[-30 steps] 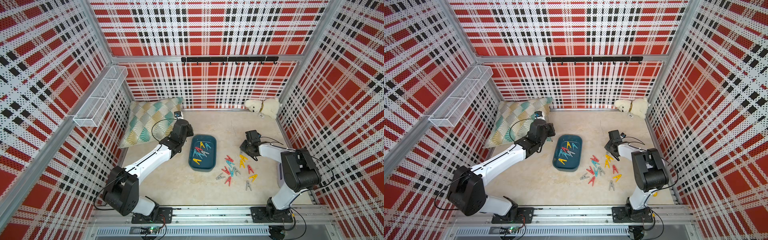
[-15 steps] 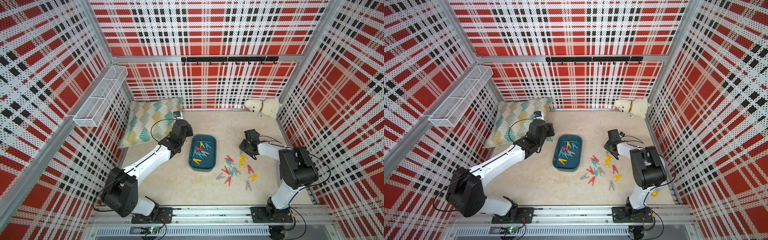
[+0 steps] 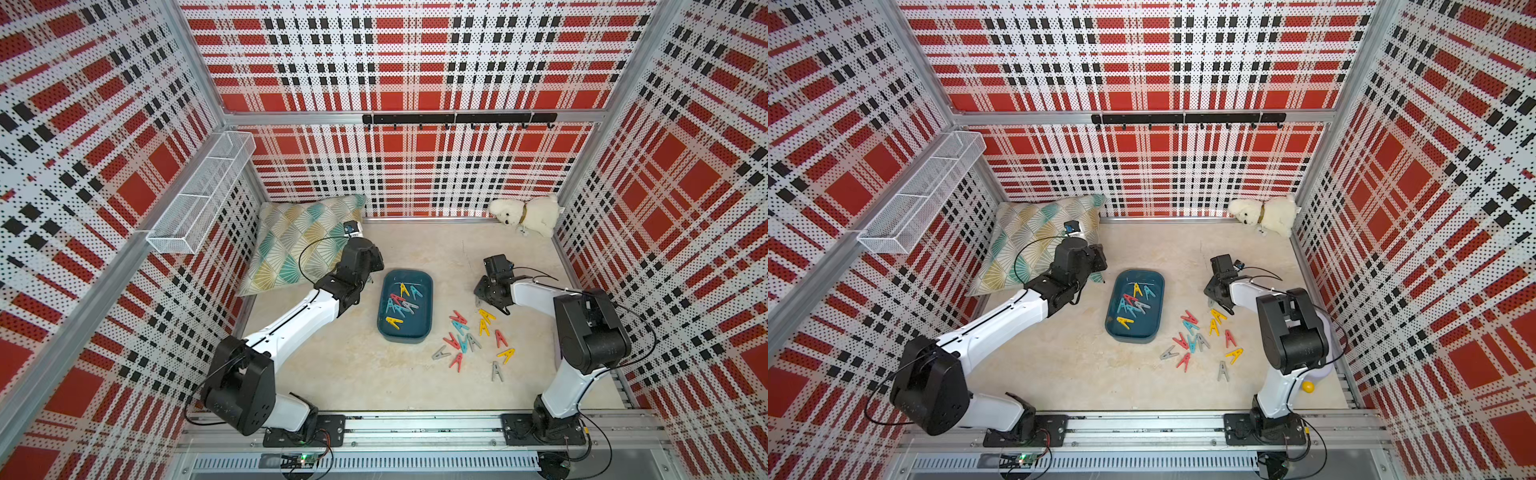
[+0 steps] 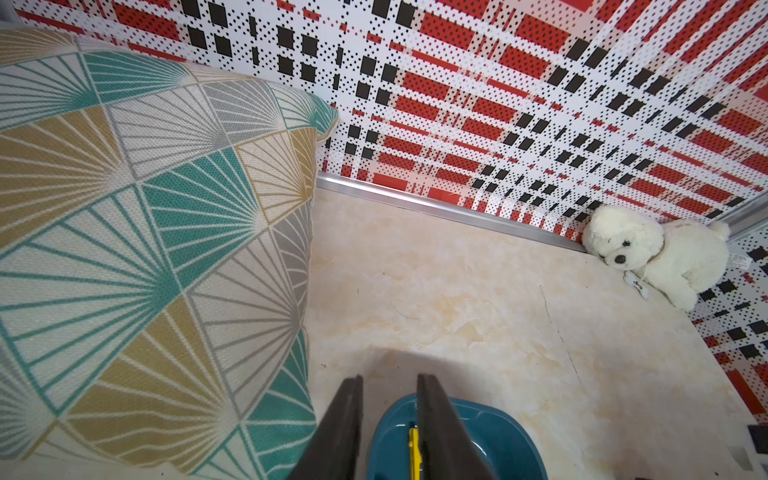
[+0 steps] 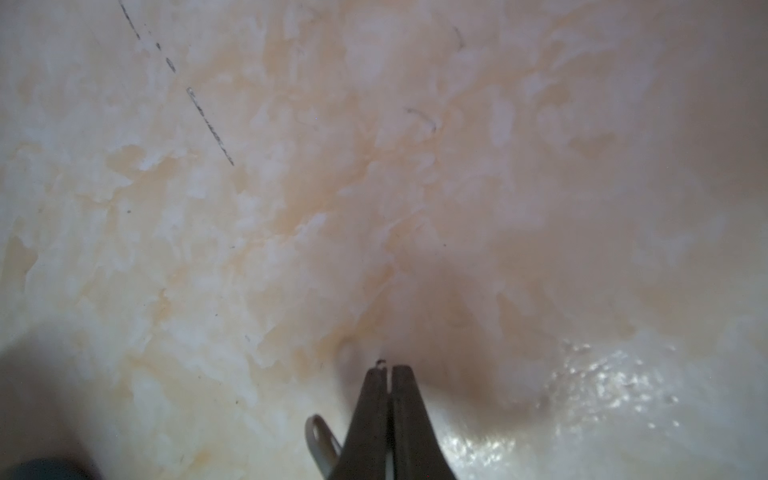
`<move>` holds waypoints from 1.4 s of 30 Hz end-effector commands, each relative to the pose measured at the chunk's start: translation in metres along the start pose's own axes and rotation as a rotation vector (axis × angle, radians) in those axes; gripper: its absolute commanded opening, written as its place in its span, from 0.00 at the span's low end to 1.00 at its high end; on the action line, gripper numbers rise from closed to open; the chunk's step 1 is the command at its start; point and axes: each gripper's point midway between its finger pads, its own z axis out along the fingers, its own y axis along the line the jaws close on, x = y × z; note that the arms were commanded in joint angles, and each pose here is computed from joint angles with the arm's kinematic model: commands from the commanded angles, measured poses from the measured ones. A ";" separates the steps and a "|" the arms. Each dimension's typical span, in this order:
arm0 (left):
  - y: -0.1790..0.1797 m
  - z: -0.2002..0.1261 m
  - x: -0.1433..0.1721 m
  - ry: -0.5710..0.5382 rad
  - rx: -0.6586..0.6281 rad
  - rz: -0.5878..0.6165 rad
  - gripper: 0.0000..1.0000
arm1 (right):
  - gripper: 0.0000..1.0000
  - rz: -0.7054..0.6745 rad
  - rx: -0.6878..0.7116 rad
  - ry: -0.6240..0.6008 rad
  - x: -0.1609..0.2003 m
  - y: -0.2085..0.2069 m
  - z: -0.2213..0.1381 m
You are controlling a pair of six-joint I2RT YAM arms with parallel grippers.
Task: Put the clothespins into the storage box
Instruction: Pick up the clothespin from the center of the board, then place the clothespin in the storage box.
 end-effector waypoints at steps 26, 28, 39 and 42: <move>0.058 -0.020 -0.018 -0.061 -0.104 -0.096 0.29 | 0.05 -0.928 -0.261 0.034 0.169 0.224 -0.094; 0.058 -0.022 -0.021 -0.069 -0.102 -0.101 0.29 | 0.05 -0.986 -0.222 0.057 0.184 0.215 -0.087; 0.055 -0.023 -0.026 -0.074 -0.089 -0.112 0.29 | 0.05 -1.089 -0.122 0.147 0.213 0.178 -0.062; 0.053 -0.024 -0.027 -0.075 -0.086 -0.111 0.29 | 0.05 -1.089 -0.103 0.150 0.215 0.170 -0.058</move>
